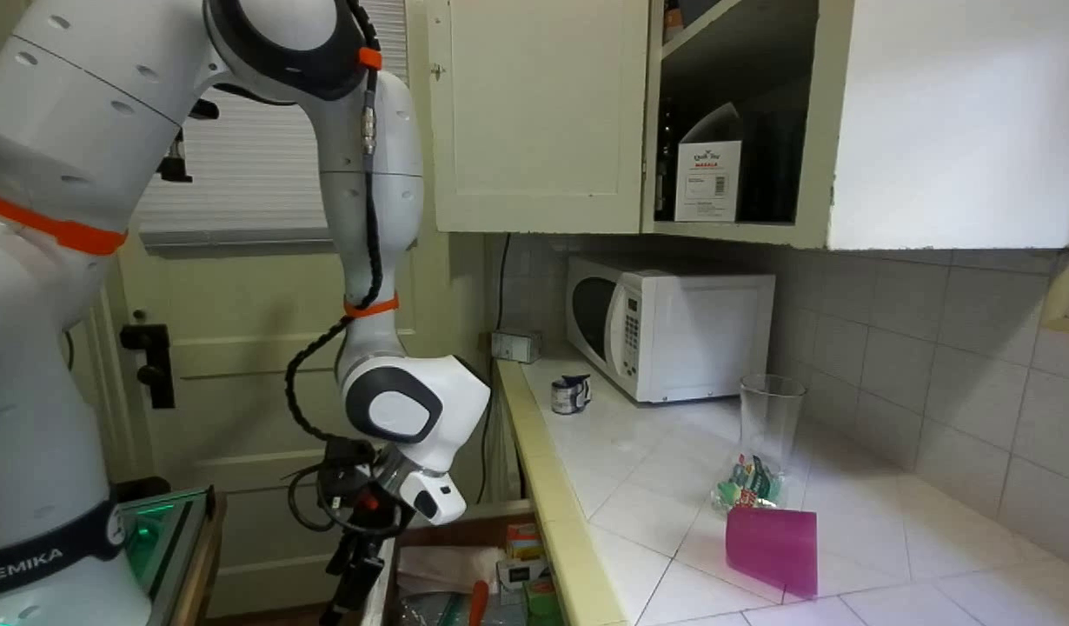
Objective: Put the orange spoon in the drawer and close it
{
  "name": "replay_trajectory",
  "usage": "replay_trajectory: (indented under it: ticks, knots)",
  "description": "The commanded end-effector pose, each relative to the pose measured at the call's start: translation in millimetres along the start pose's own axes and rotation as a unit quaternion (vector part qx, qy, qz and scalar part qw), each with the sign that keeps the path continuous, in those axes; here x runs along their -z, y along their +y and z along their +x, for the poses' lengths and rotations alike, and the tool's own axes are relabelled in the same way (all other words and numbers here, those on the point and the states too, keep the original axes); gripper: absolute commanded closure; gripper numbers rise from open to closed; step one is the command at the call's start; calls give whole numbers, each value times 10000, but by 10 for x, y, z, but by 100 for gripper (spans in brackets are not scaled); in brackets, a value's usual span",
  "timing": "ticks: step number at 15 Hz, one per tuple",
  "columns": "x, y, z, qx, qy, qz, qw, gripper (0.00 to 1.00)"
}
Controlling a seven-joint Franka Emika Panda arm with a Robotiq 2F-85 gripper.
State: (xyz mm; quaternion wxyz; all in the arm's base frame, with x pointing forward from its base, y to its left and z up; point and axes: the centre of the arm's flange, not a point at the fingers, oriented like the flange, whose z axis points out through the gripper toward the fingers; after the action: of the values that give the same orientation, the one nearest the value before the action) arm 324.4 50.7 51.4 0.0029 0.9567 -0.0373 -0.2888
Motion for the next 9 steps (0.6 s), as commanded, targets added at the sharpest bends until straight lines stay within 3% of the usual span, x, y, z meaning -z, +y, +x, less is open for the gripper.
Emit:
replay_trajectory:
  ticks: [1, 3, 9]
  knots:
    - [-206, 108, -17, -273, 569, 152, 9979, 0]
    - [-194, 158, -51, -315, 1230, -9, 9919, 0]
    - [76, 112, -317, -241, 2457, -372, 9683, 0]
